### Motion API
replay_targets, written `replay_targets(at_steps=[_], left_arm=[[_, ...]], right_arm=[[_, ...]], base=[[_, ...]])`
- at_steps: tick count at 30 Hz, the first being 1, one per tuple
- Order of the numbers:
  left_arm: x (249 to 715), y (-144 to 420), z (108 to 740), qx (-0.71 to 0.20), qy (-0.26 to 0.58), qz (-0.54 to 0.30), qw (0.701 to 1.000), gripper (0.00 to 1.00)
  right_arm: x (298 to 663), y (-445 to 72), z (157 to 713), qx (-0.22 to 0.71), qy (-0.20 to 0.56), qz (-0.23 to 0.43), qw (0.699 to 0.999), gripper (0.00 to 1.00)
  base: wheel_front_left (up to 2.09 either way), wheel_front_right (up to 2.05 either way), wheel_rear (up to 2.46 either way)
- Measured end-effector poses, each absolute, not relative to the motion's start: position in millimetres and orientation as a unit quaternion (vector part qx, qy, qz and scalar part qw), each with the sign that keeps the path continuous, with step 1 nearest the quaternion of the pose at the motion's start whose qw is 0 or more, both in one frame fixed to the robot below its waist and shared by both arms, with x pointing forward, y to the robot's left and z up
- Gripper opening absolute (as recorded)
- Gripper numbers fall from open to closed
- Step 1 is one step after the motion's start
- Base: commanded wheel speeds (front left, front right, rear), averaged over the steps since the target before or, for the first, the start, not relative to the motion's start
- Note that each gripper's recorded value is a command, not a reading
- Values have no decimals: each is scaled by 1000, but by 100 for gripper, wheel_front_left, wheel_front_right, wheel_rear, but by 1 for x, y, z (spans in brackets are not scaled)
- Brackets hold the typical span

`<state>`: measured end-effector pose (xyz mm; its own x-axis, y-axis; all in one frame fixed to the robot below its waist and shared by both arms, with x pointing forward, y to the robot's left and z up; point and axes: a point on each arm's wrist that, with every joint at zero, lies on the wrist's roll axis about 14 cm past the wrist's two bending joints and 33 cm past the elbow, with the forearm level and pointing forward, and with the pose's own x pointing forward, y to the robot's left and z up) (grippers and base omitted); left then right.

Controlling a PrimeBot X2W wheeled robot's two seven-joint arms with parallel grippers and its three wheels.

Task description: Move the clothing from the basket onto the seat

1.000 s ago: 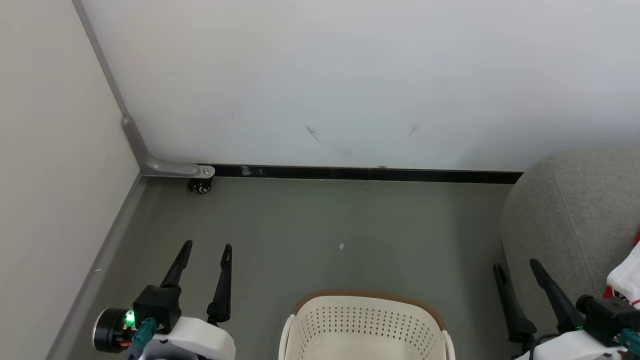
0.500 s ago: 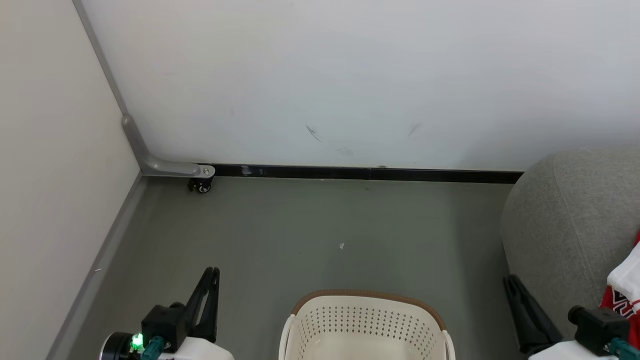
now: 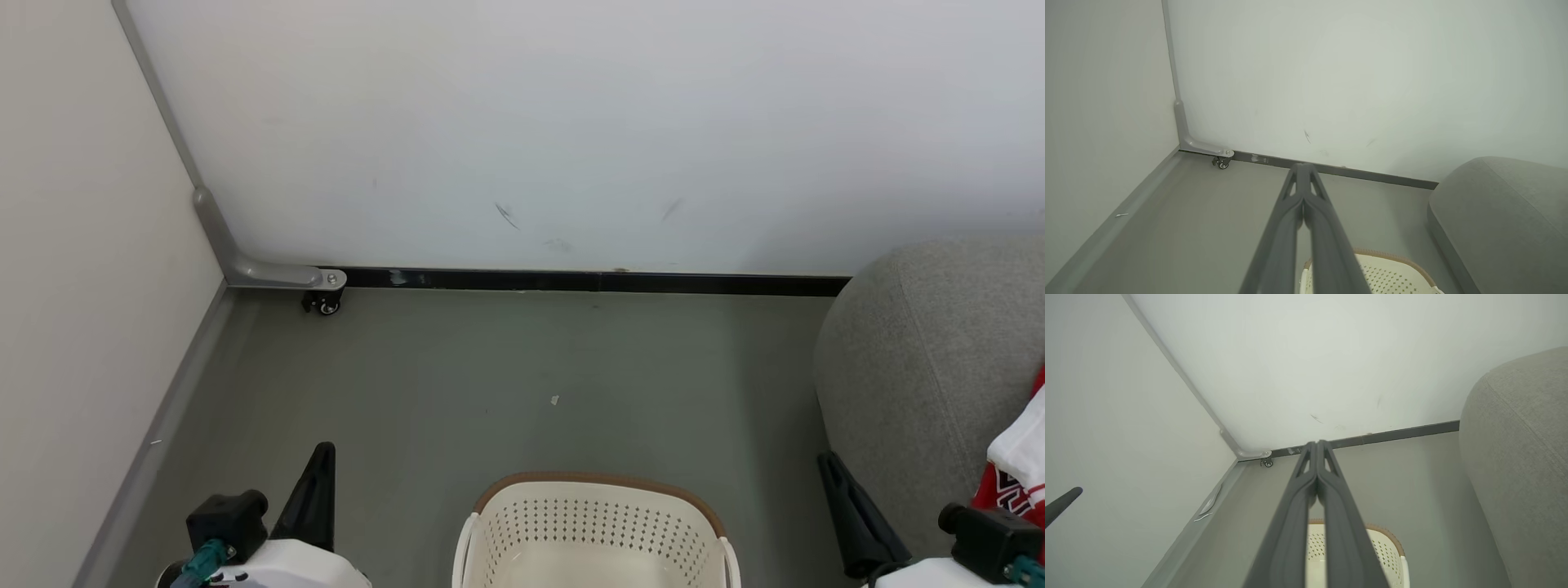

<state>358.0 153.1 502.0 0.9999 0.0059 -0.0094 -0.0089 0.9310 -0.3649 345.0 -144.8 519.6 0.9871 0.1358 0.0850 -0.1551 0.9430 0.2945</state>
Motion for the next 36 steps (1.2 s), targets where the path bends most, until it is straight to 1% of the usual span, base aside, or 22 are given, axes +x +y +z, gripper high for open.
replay_targets(at_steps=[6,16,36], left_arm=[[361,156,498,-228,16,10,973,0],[366,161,491,-293,36,18,955,0],[373,165,486,-427,56,22,902,0]], right_arm=[[346,-152,517,214,-27,58,975,0],[347,-161,504,283,-4,37,958,0],[355,-177,495,416,12,10,909,0]], base=[[0,0,0],[0,0,0],[0,0,0]])
